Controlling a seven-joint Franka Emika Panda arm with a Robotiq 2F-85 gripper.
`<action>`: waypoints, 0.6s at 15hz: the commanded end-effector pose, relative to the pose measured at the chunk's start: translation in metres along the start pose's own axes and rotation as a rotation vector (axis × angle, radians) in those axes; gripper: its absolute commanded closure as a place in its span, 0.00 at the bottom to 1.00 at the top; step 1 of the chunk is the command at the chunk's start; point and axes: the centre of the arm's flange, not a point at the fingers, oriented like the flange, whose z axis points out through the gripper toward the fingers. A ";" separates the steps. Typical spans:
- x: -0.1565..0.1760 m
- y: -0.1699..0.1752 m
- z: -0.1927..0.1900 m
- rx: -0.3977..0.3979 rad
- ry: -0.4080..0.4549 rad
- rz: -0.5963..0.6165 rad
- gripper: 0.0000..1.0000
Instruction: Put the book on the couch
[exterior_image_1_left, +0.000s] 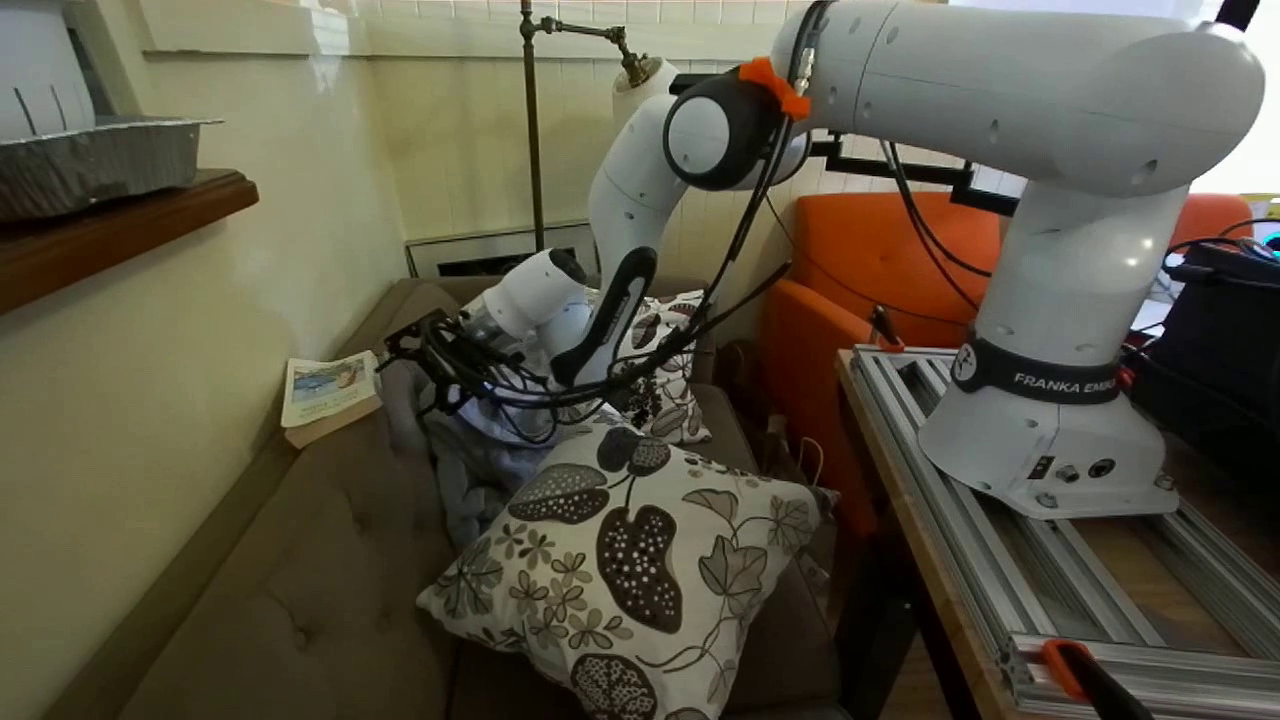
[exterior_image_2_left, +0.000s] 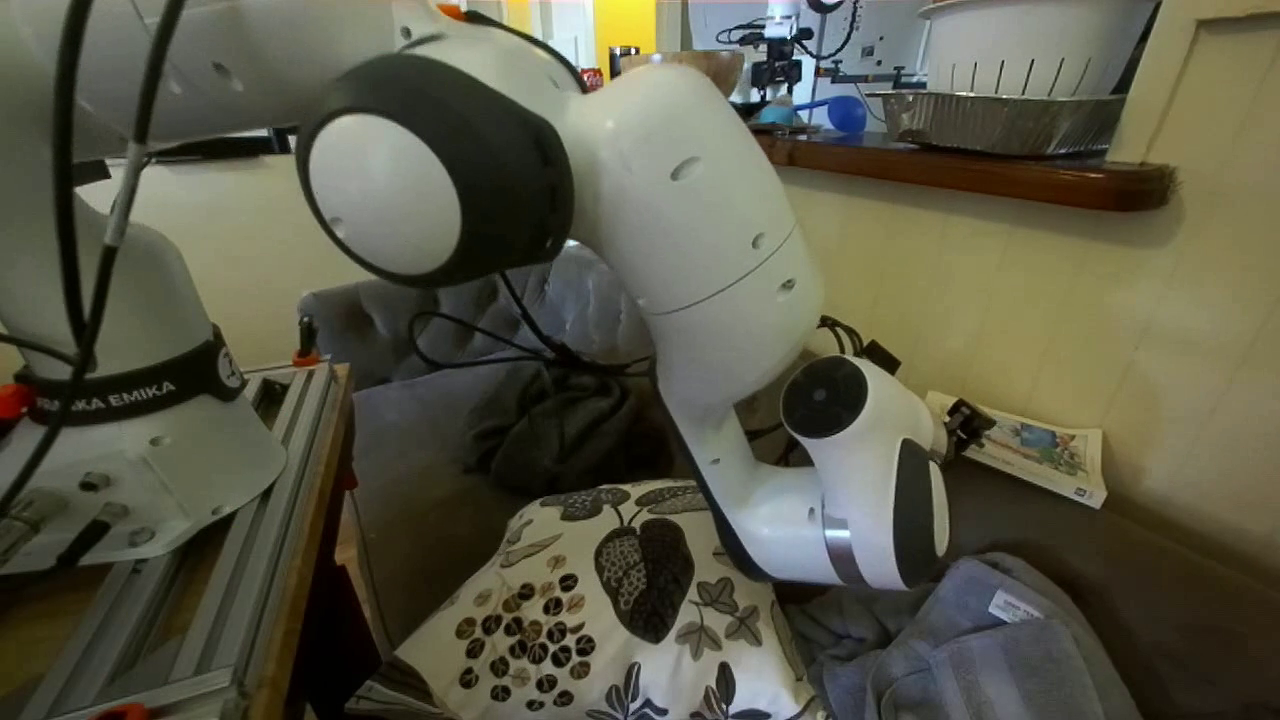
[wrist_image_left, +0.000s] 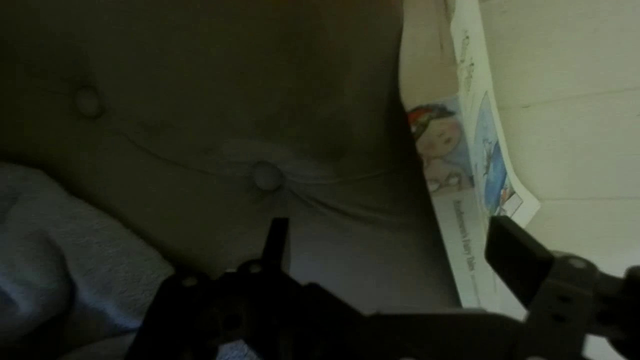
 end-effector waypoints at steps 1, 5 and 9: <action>0.003 -0.024 -0.083 -0.136 -0.082 0.028 0.00; -0.003 -0.045 -0.156 -0.191 -0.245 -0.089 0.00; -0.011 -0.076 -0.227 -0.303 -0.262 -0.267 0.00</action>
